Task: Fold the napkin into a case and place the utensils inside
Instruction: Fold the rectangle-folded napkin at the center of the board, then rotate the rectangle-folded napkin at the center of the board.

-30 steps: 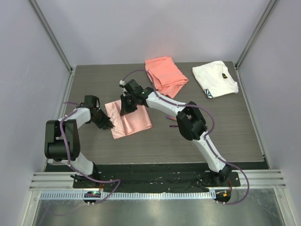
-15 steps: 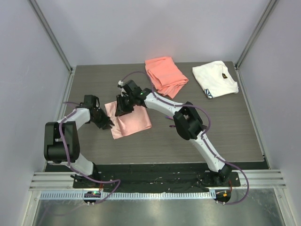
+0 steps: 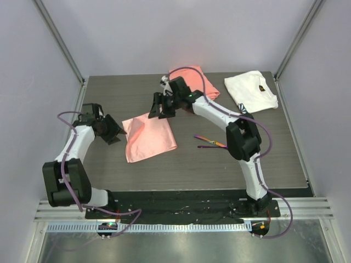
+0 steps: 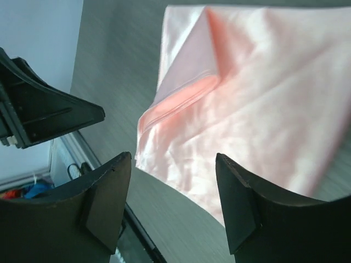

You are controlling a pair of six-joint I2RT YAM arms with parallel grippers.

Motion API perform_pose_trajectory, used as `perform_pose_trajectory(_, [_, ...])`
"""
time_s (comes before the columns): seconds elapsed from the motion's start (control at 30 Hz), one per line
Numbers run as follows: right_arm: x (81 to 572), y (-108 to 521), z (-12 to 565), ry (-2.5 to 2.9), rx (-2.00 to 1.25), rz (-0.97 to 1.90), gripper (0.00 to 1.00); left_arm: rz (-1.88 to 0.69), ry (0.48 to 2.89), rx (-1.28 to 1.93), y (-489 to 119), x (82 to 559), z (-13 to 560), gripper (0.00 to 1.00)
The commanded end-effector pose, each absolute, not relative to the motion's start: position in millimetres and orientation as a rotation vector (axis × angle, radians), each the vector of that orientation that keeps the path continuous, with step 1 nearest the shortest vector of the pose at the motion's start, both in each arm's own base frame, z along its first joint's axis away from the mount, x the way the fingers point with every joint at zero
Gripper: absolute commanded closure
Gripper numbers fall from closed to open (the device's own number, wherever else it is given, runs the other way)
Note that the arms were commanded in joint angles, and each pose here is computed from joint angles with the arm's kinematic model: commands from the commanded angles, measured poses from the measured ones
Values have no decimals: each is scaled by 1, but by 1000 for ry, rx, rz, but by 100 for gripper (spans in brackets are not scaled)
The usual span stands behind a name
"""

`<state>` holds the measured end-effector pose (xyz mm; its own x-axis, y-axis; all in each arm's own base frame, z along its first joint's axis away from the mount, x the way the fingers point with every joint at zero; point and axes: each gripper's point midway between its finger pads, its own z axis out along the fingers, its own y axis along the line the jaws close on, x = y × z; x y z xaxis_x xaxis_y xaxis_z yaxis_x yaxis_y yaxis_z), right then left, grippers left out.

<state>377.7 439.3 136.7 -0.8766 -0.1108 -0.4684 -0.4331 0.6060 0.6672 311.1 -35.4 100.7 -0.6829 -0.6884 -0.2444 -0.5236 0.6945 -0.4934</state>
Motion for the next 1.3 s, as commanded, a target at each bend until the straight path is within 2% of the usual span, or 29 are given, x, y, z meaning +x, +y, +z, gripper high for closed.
perform_pose_trajectory(0.0, [382, 411, 168, 2351, -478, 1074, 31, -632, 2550, -799, -45, 330, 106, 48])
perform_pose_trajectory(0.1, [374, 401, 151, 2392, -482, 1038, 31, -733, 2641, -686, -61, 343, 102, 43])
perform_pose_trajectory(0.3, [363, 383, 136, 2437, -476, 972, 32, -272, 2736, -404, -57, 375, 97, 46])
perform_pose_trajectory(0.37, [357, 381, 129, 2463, -473, 978, 35, -206, 2737, -327, -71, 383, 92, 48])
perform_pose_trajectory(0.57, [338, 379, 117, 2493, -447, 1060, 53, 77, 2744, -207, -88, 407, 86, 45])
perform_pose_trajectory(0.67, [327, 380, 115, 2494, -435, 1117, 67, 273, 2751, -162, -79, 414, 80, 44])
perform_pose_trajectory(0.7, [322, 382, 111, 2493, -439, 1137, 76, 286, 2755, -145, -81, 420, 75, 43])
perform_pose_trajectory(0.93, [277, 408, 98, 2504, -496, 1184, 91, 411, 2807, -86, -71, 429, 54, 43])
perform_pose_trajectory(1.03, [273, 412, 92, 2507, -490, 1143, 94, 461, 2848, -120, -58, 421, 45, 47])
perform_pose_trajectory(1.17, [273, 413, 89, 2504, -485, 1144, 95, 270, 2782, -280, -50, 416, 52, 46])
perform_pose_trajectory(1.27, [272, 410, 80, 2528, -474, 1124, 95, 221, 2806, -414, -28, 405, 56, 51])
